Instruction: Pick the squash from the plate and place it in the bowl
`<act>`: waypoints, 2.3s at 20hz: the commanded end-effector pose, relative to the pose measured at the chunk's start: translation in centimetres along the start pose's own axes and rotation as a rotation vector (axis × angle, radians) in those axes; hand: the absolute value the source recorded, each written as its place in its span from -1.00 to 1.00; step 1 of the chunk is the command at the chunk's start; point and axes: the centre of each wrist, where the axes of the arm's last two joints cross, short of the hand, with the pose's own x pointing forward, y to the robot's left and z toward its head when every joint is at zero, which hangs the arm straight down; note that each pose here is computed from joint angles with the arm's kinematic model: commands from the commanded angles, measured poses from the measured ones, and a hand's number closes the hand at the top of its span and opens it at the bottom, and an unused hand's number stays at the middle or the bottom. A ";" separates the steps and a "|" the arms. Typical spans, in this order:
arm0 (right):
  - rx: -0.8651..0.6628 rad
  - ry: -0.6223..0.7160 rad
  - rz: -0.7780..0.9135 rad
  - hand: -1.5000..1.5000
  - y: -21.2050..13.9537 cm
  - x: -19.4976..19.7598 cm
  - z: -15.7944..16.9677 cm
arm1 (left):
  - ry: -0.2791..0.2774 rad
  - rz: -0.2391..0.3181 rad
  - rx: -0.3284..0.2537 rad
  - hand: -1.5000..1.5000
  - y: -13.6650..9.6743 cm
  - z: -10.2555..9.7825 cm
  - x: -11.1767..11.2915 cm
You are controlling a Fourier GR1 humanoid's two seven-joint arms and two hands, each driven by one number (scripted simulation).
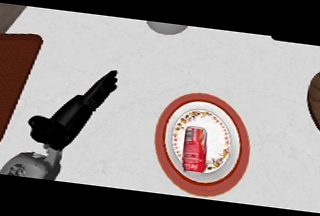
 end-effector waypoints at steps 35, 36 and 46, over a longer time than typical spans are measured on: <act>-0.150 0.430 -0.553 -1.00 -5.0 -6.8 1.5 | -0.041 -0.005 -0.046 0.00 -2.3 -1.8 0.6; -0.164 0.433 -0.549 -1.00 -4.7 -6.8 2.3 | -0.053 -0.008 -0.038 0.00 -1.2 -1.7 1.2; -0.175 0.476 -0.582 -1.00 -6.8 -6.5 4.1 | -0.059 0.015 -0.048 0.00 -2.0 -1.4 0.9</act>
